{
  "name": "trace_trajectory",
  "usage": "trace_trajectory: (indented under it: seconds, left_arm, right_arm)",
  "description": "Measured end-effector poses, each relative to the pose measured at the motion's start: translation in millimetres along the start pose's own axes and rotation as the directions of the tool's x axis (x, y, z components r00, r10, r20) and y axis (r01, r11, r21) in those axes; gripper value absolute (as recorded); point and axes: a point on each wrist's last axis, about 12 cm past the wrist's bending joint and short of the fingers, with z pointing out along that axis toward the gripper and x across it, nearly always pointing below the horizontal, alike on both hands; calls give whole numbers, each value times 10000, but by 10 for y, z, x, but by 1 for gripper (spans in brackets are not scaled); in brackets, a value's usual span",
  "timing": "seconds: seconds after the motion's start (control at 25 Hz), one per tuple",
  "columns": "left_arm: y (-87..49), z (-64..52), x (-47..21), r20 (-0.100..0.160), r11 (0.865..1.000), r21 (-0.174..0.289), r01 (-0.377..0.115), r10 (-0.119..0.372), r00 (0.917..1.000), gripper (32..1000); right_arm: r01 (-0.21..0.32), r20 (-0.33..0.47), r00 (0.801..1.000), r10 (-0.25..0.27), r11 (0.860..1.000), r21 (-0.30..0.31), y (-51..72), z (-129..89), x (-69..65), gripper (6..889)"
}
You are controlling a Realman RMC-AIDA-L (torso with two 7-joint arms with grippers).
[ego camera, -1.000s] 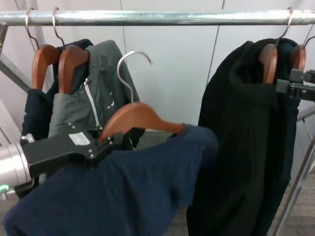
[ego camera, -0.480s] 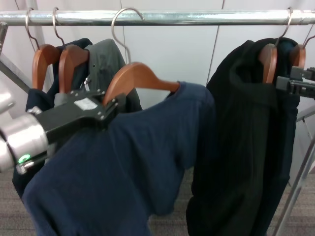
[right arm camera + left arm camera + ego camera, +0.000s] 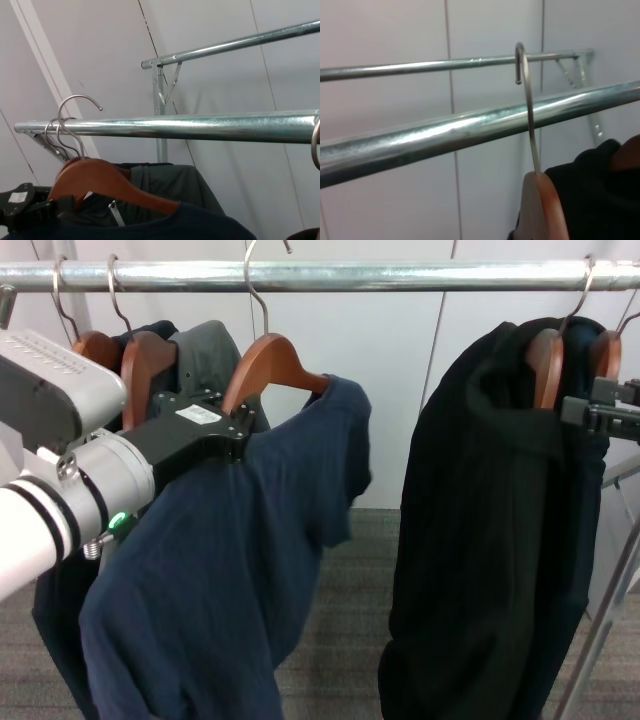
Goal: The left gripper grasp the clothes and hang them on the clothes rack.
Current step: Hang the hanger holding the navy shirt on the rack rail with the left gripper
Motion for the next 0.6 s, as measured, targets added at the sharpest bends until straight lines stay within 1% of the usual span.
trace_trajectory:
  seconds: [0.12, 0.2, 0.32, 0.44, 0.48, 0.52, 0.6]
  left_arm:
    - [4, 53, -16, -204, 9996, -287, 56, -62, 9998, 170]
    - [-5, 87, -18, -269, 9992, -391, 78, -88, 9996, 170]
    - [-30, 146, -36, -258, 9983, -589, -6, -9, 9997, 170]
    - [-56, 204, -68, -198, 9973, -715, -161, 148, 9997, 170]
    - [-56, 204, -68, -198, 9973, -715, -161, 148, 9997, 170]
    - [-60, 264, -66, -281, 9970, -722, -274, 254, 9993, 170]
    - [-56, 292, -50, -366, 9970, -718, -292, 266, 9990, 170]
  right_arm:
    - [-13, 6, 10000, 13, 10000, 7, -1, 0, 2, 819]
    - [-16, 18, 10000, 16, 10000, 6, -1, 1, 1, 818]
    - [-16, 22, 10000, 16, 10000, 5, -1, 1, 0, 818]
    - [-18, 26, 10000, 18, 10000, 4, -1, 1, 0, 818]
    - [-22, 30, 10000, 22, 10000, 4, -1, 1, 0, 818]
    - [-26, 34, 10000, 26, 10000, 2, -1, 1, 0, 818]
    - [-35, 39, 10000, 35, 10000, 0, -1, 1, 2, 818]
